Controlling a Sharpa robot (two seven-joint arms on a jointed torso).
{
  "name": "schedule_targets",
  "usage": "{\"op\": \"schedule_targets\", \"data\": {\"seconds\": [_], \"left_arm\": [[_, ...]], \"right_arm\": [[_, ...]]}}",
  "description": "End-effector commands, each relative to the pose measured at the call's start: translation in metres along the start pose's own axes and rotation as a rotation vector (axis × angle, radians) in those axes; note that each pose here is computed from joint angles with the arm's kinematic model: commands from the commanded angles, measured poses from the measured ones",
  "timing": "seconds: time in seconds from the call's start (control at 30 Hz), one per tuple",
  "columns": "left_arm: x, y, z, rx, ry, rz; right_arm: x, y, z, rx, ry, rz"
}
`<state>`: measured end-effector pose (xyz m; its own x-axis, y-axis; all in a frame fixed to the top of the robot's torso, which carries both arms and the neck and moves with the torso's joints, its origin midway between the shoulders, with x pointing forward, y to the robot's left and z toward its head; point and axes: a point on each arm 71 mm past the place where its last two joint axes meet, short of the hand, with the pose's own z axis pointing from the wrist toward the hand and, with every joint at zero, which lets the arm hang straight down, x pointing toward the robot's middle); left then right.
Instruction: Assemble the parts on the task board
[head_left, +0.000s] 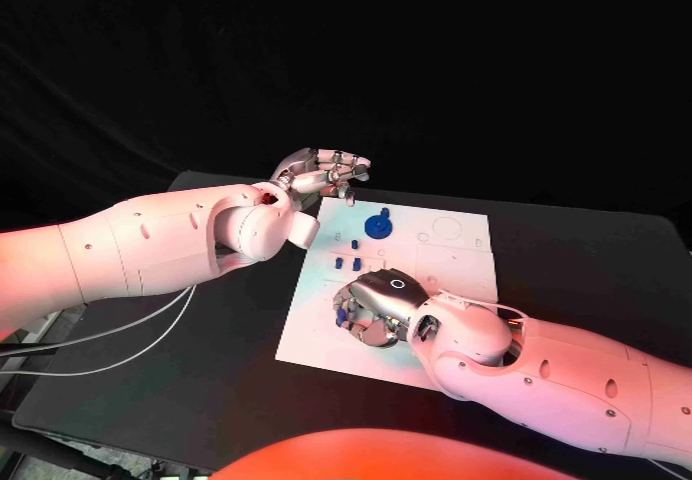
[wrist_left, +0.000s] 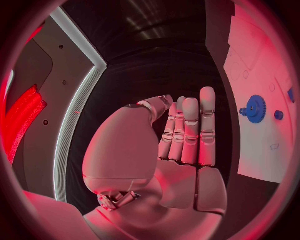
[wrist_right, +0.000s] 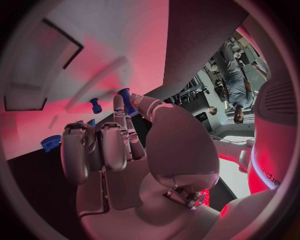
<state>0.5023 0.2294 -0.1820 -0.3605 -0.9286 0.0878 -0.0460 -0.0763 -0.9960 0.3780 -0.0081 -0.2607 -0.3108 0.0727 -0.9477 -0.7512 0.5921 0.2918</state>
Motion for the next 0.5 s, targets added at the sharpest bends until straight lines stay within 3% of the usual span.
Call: {"op": "schedule_targets", "data": {"seconds": [0.03, 0.5], "left_arm": [[0.0021, -0.0009, 0.0001, 0.005, 0.015, -0.011], [0.0002, -0.0011, -0.0007, 0.004, 0.01, -0.009]], "right_arm": [[0.0014, 0.0008, 0.0004, 0.001, 0.014, -0.012], [-0.0026, 0.0011, -0.002, 0.0, -0.036, 0.01]]}}
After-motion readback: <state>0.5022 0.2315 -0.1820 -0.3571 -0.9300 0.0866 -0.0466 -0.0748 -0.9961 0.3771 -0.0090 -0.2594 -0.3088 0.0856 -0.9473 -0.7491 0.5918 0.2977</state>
